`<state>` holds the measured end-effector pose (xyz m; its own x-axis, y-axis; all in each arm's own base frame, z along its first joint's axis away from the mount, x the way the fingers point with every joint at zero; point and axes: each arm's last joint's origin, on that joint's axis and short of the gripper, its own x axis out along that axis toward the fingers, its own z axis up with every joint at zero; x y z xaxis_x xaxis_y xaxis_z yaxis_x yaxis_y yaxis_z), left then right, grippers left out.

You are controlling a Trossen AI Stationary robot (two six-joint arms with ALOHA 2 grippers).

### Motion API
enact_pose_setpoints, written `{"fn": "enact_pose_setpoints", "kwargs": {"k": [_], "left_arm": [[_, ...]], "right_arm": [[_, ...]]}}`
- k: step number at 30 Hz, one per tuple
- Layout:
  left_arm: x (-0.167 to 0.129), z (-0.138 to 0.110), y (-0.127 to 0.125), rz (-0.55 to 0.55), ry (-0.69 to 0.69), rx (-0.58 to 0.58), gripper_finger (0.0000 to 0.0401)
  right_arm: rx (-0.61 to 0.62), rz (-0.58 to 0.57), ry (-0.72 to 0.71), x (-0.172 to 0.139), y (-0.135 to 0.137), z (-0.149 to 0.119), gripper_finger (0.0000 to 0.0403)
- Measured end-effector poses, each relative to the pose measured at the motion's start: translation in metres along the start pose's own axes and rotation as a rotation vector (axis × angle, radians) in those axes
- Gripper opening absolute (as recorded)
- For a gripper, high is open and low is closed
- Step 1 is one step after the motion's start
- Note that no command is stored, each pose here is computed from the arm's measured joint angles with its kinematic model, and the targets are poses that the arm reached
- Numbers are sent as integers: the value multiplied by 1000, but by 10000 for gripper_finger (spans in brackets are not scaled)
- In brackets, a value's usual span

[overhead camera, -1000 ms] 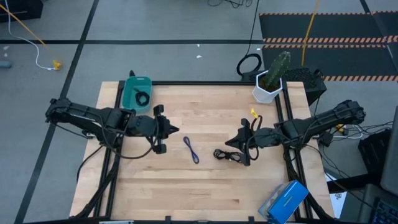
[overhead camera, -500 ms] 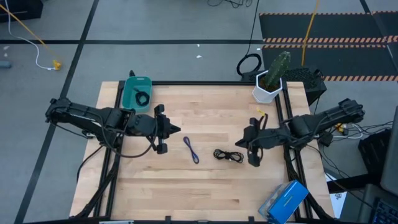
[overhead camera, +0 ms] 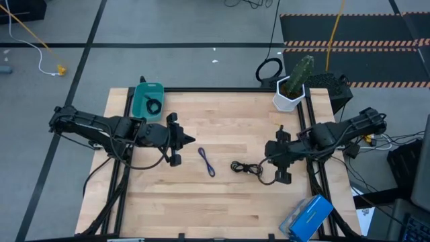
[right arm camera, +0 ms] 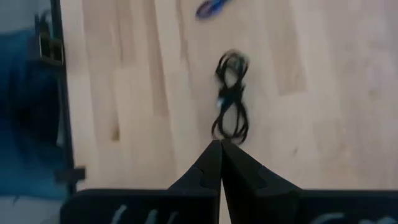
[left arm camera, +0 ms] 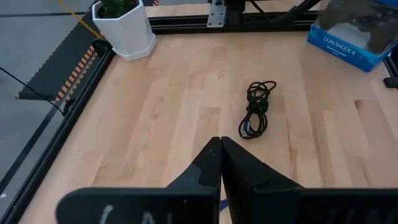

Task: Pick and place USB-C Cables
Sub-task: Put the black USB cable into the blue bin

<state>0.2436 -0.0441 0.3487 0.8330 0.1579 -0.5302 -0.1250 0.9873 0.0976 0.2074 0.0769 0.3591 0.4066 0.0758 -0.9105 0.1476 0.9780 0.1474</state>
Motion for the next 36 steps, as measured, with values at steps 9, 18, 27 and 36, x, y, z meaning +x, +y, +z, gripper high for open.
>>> {"fn": "enact_pose_setpoints", "kwargs": {"k": [9, 18, 27, 36], "left_arm": [[0, 0, 0, 0, 0, -1, 15], [0, 0, 0, 0, 4, -5, 18], [-2, -1, -5, -19, 7, 11, 13], [-2, -1, -5, -18, 6, 10, 14]], "right_arm": [[-7, -46, 169, 28, 4, 7, 0], [-60, -120, 214, 64, 13, 10, 7], [-68, -101, 243, 111, 7, -10, 105], [-91, -27, 168, 161, -1, -32, 190]]}}
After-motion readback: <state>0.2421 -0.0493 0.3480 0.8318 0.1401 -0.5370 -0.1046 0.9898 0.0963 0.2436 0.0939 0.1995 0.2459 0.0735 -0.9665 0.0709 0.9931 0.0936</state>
